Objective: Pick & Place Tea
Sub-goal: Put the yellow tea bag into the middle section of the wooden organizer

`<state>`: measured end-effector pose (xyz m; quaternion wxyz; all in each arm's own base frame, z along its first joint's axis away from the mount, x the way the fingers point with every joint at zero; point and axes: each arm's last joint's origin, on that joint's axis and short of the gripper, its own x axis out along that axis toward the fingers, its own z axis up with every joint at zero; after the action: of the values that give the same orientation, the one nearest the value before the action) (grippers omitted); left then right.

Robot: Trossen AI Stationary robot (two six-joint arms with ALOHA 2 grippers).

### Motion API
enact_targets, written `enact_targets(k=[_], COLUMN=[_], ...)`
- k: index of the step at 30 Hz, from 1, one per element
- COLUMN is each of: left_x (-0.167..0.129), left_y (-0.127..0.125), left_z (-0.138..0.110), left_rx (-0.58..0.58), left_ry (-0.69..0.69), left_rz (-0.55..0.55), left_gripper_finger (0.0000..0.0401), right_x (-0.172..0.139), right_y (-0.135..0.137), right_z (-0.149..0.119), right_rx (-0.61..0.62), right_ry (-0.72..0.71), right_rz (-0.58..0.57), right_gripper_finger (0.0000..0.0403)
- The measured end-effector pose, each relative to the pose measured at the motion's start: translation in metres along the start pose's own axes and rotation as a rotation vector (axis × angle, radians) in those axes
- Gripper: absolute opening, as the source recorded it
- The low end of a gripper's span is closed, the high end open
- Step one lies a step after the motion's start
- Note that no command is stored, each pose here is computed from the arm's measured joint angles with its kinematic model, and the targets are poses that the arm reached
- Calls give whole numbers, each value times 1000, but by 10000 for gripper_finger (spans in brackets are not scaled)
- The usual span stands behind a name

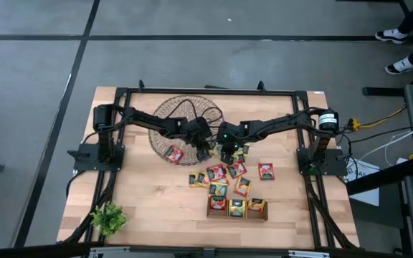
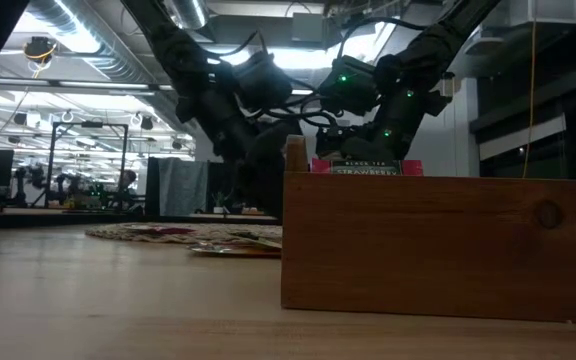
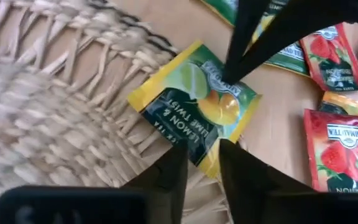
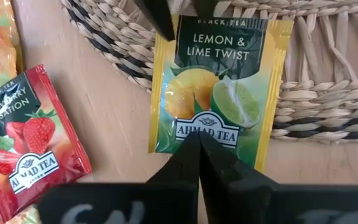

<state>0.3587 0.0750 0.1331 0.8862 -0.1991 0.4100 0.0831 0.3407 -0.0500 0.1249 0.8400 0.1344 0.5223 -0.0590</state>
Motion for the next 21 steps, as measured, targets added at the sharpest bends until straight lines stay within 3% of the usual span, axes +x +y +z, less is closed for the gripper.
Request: enact_targets(k=[4, 11, 16, 21], left_x=[-1, 5, 8, 7], left_y=[5, 5, 5, 6], left_z=[-2, -4, -4, -3], left_rx=[-104, -206, -204, -194], left_ry=[27, 76, 63, 55], left_rz=[11, -141, -126, -123], left_gripper_finger=[137, 172, 160, 106], right_x=[1, 1, 1, 1], right_y=[0, 0, 1, 1], right_z=[1, 3, 4, 4], right_rx=[-2, -4, -6, -6], right_ry=[-15, -33, -45, -48], right_rz=[2, 5, 26, 29], right_gripper_finger=[4, 4, 4, 4])
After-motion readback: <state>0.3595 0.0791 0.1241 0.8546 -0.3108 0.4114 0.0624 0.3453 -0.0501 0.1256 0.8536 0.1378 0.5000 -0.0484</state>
